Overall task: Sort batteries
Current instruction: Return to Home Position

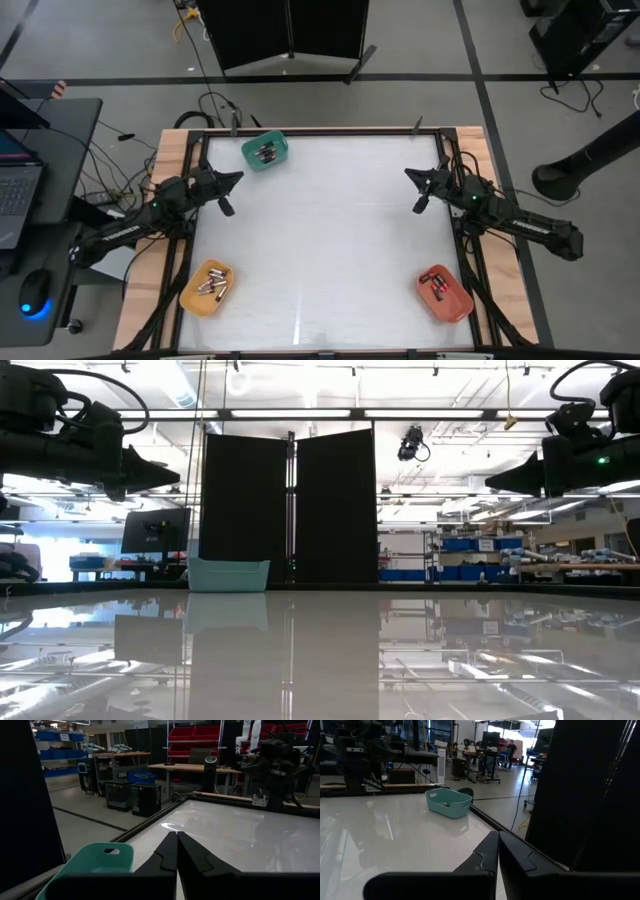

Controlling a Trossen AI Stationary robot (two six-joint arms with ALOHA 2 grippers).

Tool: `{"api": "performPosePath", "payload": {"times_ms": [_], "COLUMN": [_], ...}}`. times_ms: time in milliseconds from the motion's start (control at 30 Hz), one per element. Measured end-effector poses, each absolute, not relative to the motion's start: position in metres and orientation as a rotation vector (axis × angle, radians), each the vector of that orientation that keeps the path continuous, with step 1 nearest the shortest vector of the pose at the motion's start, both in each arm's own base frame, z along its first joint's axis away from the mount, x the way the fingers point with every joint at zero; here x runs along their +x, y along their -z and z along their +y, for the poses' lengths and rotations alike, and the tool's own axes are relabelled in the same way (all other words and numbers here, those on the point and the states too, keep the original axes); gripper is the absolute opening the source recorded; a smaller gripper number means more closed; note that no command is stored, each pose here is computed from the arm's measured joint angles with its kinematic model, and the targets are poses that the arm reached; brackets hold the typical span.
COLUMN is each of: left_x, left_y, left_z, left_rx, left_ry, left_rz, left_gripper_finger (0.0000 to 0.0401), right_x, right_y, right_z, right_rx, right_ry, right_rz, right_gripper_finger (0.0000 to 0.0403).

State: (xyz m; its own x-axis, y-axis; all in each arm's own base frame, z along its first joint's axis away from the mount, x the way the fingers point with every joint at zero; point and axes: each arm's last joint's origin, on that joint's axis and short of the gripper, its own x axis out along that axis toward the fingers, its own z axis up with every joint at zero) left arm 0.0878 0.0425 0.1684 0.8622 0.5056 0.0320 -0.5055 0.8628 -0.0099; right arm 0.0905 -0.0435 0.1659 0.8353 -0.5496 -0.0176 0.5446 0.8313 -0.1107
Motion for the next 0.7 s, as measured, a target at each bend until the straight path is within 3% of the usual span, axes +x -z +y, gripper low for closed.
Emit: {"api": "performPosePath", "payload": {"times_ms": [700], "left_x": [0.0878], "left_y": [-0.1683], "left_z": [0.0424], "left_rx": [-0.001], "left_ry": [-0.529], "left_rz": [-0.033], "left_gripper_finger": [0.0010], "right_x": [0.0905], "right_y": [-0.1659], "right_z": [-0.0435], "right_rx": [-0.103], "right_ry": [0.581], "right_rz": [0.049], "right_gripper_finger": [0.0025]}}
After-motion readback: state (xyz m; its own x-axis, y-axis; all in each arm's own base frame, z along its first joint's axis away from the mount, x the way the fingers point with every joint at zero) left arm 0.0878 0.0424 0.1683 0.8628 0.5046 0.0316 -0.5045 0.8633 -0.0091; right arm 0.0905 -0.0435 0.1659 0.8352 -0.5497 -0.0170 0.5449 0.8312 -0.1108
